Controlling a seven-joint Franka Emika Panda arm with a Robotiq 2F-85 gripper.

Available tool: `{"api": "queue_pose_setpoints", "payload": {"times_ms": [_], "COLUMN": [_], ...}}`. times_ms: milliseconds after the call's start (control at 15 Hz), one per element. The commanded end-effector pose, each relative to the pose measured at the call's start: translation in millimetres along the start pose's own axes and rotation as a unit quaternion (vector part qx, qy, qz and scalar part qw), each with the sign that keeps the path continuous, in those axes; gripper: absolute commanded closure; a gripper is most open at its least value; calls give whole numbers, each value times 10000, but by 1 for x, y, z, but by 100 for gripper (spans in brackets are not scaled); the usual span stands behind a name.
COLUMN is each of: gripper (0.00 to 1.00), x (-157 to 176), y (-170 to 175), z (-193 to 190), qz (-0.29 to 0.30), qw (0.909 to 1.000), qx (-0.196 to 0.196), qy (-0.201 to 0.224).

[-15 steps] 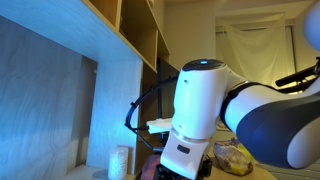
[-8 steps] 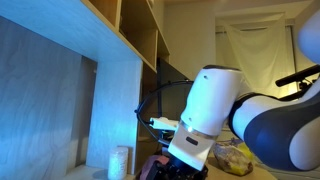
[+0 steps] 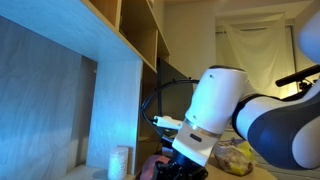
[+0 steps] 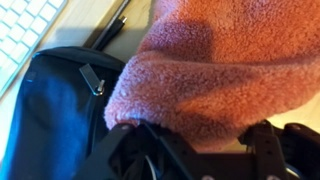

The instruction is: Slide the bag to the right, move the two nail polish bottles on the table to the right, pull the peach towel forward and put the two nail polish bottles on the towel

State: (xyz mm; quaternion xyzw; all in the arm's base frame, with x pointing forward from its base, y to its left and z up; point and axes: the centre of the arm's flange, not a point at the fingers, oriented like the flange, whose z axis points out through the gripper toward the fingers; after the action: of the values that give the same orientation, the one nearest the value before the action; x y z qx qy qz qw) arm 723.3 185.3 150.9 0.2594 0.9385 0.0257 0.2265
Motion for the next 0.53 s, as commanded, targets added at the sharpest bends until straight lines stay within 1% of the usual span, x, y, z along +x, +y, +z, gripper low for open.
{"api": "queue_pose_setpoints", "payload": {"times_ms": [0, 267, 333, 467], "gripper": [66, 95, 99, 100], "x": [2, -1, 0, 6], "y": [-3, 4, 5, 7], "z": [-22, -32, -37, -51], "qz": [46, 51, 44, 87], "qw": [9999, 9996, 9997, 9997], "qx": [-5, 52, -9, -153], "qy": [-109, -272, -220, -191]}}
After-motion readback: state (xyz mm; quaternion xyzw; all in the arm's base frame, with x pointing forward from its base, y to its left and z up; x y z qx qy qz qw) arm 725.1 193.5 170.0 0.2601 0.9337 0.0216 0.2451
